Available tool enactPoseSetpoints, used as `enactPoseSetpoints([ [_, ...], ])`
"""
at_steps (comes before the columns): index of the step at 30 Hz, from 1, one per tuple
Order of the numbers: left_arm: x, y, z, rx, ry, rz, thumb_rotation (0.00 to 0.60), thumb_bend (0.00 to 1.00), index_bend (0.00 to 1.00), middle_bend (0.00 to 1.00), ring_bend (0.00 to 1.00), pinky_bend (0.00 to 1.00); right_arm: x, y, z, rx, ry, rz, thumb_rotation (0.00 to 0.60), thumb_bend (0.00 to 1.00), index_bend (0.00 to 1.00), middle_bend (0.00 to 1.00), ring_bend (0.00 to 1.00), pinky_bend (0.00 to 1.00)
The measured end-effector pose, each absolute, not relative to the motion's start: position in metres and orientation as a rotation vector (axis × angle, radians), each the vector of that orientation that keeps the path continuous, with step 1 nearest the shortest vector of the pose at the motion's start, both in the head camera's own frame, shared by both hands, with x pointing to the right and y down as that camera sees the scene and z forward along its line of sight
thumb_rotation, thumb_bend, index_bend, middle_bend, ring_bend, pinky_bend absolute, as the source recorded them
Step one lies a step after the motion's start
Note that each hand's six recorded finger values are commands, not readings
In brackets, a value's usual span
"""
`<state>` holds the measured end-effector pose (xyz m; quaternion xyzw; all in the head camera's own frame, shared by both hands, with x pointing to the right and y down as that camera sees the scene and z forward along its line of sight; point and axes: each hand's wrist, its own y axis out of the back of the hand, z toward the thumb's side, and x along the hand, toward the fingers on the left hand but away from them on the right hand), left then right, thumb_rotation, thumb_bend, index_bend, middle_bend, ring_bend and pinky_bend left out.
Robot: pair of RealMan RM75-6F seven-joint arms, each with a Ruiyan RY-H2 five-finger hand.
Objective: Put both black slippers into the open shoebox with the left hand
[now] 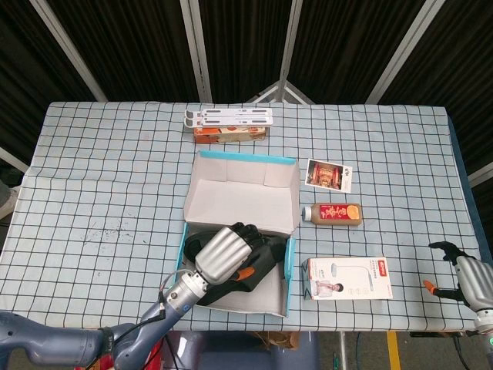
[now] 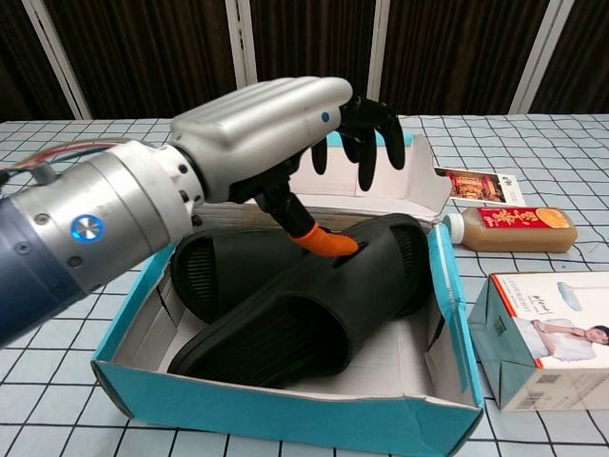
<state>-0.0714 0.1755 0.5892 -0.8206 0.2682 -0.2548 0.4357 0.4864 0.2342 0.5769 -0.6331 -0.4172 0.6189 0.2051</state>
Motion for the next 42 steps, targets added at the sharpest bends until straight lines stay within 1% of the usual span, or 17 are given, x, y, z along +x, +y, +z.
enactPoseSetpoints([
  [7, -0.050, 0.175, 0.599, -2.037, 0.642, -0.630, 0.600, 0.26, 0.33, 0.43, 0.31, 0.40, 0.487, 0.234, 0.577, -1.767, -1.166, 1.723, 0.600, 0.23, 0.28, 0.25, 0.34, 0.37],
  [15, -0.042, 0.180, 0.612, -2.037, 0.590, -0.645, 0.600, 0.26, 0.34, 0.44, 0.32, 0.44, 0.487, 0.235, 0.576, -1.767, -1.165, 1.723, 0.600, 0.23, 0.28, 0.25, 0.34, 0.37],
  [18, -0.041, 0.184, 0.618, -2.055, 0.565, -0.655, 0.600, 0.26, 0.35, 0.45, 0.33, 0.45, 0.488, 0.235, 0.576, -1.767, -1.166, 1.725, 0.600, 0.23, 0.28, 0.25, 0.34, 0.37],
  [26, -0.038, 0.188, 0.631, -2.091, 0.549, -0.670, 0.600, 0.28, 0.41, 0.50, 0.38, 0.49, 0.488, 0.235, 0.576, -1.767, -1.167, 1.726, 0.600, 0.23, 0.28, 0.25, 0.34, 0.37],
  [42, -0.048, 0.198, 0.658, -2.119, 0.476, -0.768, 0.600, 0.28, 0.41, 0.50, 0.38, 0.49, 0.488, 0.236, 0.574, -1.766, -1.171, 1.724, 0.600, 0.23, 0.28, 0.25, 0.34, 0.37],
])
